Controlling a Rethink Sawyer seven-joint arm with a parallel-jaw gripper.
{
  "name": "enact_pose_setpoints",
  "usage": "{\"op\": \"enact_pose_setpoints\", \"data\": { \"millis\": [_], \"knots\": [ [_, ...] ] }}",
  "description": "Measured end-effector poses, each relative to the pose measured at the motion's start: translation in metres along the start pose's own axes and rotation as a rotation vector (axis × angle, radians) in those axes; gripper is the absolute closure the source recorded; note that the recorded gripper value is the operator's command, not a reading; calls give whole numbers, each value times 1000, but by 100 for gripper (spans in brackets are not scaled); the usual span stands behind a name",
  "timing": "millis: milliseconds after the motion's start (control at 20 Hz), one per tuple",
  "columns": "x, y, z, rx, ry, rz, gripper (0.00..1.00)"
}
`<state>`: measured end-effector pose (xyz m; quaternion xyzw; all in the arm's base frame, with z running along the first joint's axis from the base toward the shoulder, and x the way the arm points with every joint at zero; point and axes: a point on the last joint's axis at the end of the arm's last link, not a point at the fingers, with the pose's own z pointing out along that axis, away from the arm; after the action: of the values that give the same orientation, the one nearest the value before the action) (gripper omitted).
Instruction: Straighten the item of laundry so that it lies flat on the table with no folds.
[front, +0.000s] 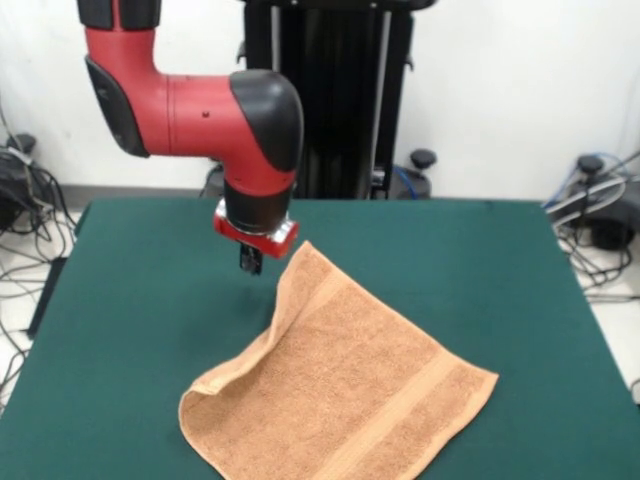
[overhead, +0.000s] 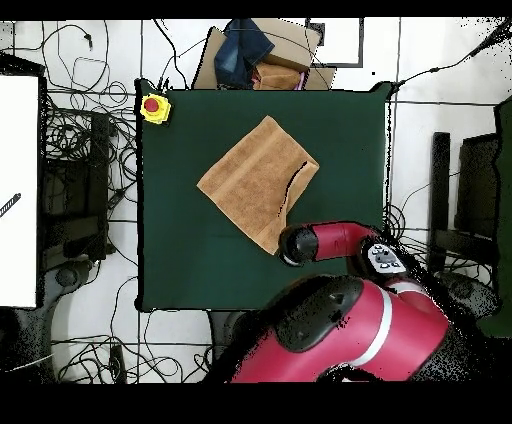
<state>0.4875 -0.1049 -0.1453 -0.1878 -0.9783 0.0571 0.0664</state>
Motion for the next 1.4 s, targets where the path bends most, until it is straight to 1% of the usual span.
{"op": "enact_pose_setpoints", "data": {
  "millis": [150,400,650,900,1050,1100,1300,1400],
  "knots": [
    [8,-12,2,5,10,-10,100],
    [11,-27,4,3,19,4,100],
    [6,-22,-3,6,12,-1,100],
    [-3,-3,-24,19,31,2,100],
    [-11,16,-41,12,48,14,100],
    [-17,30,-52,-2,54,21,100],
    [-24,46,-63,-19,53,26,100],
    [-33,57,-64,-28,34,20,100]
  ]
}}
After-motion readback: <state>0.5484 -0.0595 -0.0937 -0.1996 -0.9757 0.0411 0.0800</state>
